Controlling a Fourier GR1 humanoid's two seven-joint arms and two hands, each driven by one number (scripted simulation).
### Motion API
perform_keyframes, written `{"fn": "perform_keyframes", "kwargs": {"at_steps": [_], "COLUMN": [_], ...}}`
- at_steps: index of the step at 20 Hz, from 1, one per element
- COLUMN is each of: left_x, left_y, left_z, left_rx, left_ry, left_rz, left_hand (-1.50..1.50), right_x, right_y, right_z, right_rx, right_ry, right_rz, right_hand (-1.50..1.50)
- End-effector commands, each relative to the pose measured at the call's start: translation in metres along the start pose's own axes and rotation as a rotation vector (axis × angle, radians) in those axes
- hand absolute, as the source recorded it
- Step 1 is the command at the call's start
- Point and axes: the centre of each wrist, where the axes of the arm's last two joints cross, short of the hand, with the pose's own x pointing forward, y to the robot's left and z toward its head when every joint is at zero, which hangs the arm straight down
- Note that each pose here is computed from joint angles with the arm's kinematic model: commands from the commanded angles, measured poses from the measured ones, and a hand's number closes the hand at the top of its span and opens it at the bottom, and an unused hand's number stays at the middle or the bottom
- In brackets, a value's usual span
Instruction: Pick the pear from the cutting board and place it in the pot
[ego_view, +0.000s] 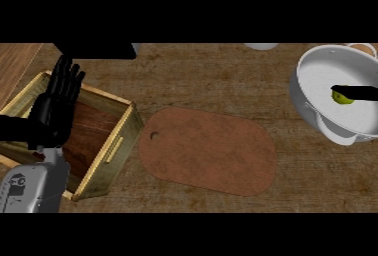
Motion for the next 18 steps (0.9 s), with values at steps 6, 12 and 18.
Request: {"fn": "perform_keyframes", "kwargs": {"at_steps": [6,12,18], "left_x": [0.006,-0.002,-0.004], "left_y": [-0.019,-0.005,0.000], "left_z": [0.006,0.003,0.008], "left_rx": [0.019,0.006,-0.003], "left_ry": [0.007,0.002,0.013], "left_rz": [0.011,-0.013,-0.010], "left_hand": [0.00,0.00,0.00], "right_x": [-0.031,-0.057,-0.103], "right_y": [-0.042,-0.077,-0.144], "right_z": [0.000,0.006,0.029], "right_rx": [-0.160,-0.249,-0.304], "right_ry": [0.063,0.033,0.017], "right_rz": [-0.302,-0.387,-0.419], "right_hand": [-1.50,-1.50,-1.50]}}
